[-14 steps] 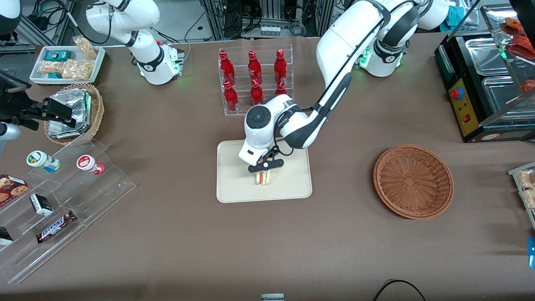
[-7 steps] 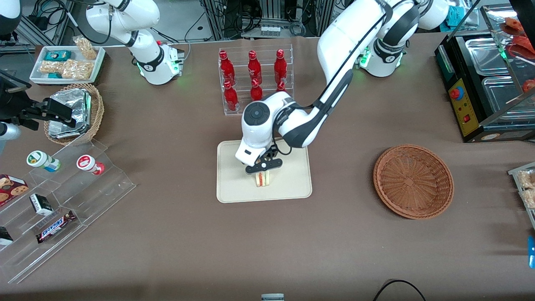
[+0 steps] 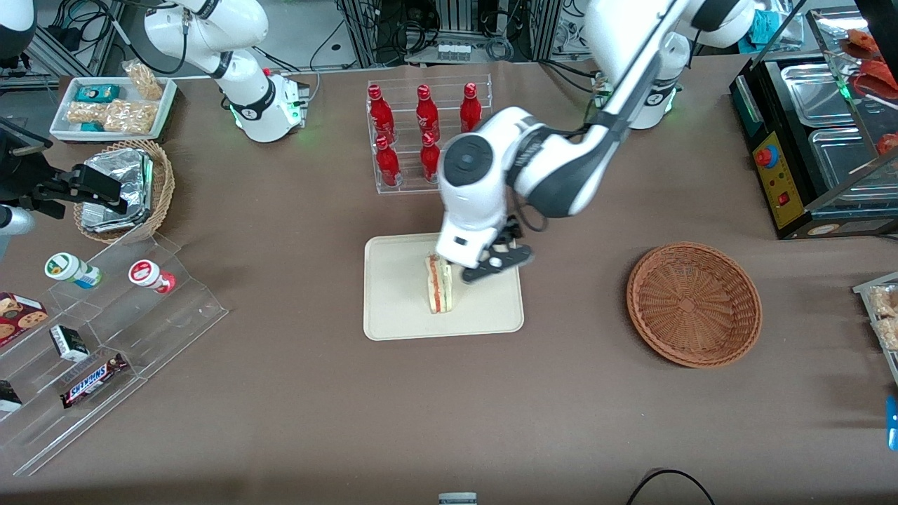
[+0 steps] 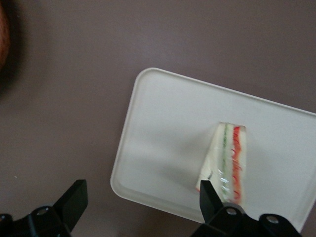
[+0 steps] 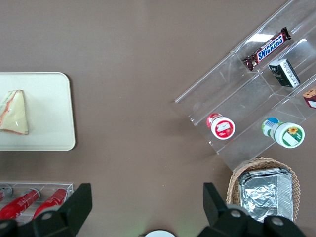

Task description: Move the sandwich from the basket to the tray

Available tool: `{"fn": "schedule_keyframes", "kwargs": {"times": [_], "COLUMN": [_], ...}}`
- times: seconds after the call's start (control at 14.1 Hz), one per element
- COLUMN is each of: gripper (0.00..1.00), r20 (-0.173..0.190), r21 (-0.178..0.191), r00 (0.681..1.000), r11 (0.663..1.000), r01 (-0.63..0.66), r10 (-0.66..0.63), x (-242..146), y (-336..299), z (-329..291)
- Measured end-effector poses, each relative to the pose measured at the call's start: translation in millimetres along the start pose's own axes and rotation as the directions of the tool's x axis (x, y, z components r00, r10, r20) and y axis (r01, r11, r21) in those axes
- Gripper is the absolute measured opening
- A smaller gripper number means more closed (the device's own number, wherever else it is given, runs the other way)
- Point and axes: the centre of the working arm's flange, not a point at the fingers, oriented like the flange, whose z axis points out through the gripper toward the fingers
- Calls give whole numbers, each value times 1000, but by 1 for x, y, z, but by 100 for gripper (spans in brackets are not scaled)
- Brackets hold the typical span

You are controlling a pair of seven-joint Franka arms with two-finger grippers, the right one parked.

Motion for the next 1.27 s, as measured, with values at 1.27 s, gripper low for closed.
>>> {"fn": "schedule_keyframes", "kwargs": {"times": [1.27], "gripper": [100], "r20": [90], "r21": [-55], "r00": [919], "r11": [924], "r01": [-379], "r10": [383], "x": [108], "y": [-364], "z": [-152]}}
